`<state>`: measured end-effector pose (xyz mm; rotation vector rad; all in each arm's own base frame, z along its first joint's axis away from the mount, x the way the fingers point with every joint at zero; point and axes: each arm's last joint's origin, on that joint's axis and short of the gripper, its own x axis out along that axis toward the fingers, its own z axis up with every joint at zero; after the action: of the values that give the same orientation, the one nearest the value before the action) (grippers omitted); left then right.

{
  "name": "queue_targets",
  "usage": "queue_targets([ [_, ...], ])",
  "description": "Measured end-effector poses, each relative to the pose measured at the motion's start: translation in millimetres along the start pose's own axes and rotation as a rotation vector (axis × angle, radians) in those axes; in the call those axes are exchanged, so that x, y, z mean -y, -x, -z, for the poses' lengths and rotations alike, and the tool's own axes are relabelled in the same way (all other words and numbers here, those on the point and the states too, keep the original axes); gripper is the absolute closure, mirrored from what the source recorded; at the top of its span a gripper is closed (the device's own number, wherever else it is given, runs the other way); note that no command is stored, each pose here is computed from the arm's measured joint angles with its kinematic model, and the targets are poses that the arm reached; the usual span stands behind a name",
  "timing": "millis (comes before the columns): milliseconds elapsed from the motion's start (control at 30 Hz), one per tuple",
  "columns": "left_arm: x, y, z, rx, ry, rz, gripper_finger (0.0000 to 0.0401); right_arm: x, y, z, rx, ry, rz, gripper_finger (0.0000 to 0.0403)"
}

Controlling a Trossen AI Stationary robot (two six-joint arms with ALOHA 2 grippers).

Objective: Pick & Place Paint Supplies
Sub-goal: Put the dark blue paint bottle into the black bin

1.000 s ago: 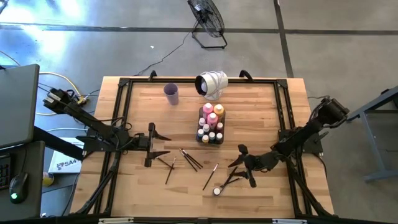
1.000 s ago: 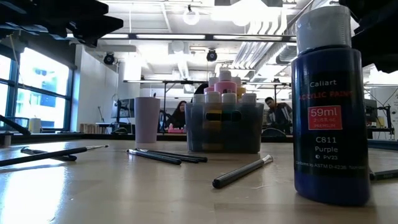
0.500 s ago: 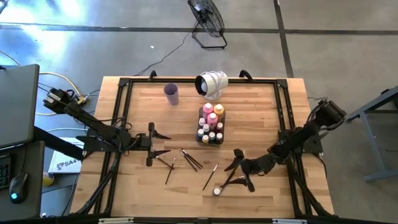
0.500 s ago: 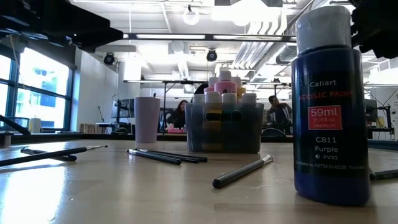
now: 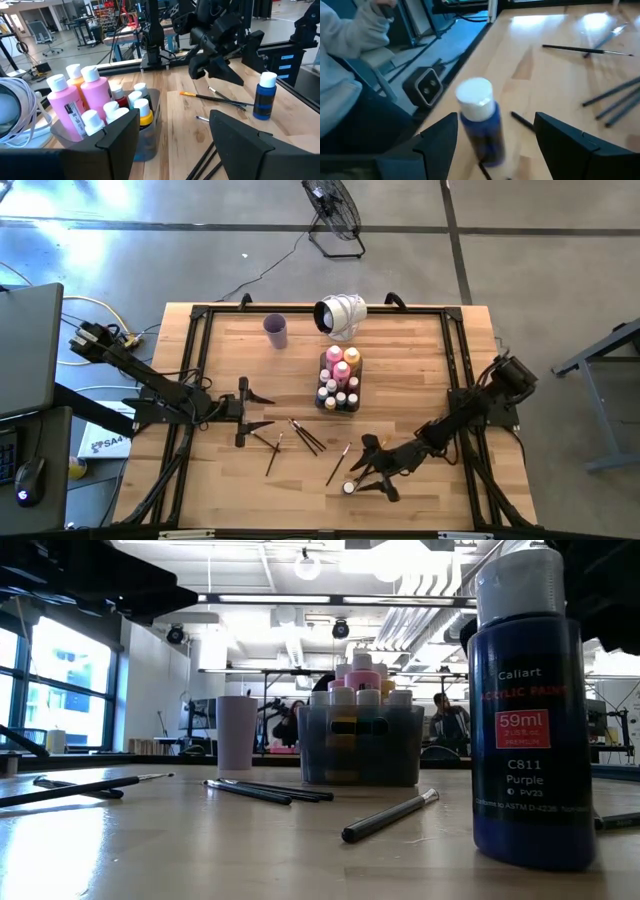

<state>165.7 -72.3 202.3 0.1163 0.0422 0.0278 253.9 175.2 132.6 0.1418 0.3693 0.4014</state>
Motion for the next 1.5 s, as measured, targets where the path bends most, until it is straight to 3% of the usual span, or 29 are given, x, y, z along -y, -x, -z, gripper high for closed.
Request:
queue_targets([
  [433,0,0,0,0.000,0.018,0.001,0.0166,1,-13,1,-0.016,-0.033,-0.025,0.0148],
  [1500,0,0,3,-0.027,0.007,0.003,0.0166,-5,-33,-6,0.009,0.056,-0.030,0.0152],
])
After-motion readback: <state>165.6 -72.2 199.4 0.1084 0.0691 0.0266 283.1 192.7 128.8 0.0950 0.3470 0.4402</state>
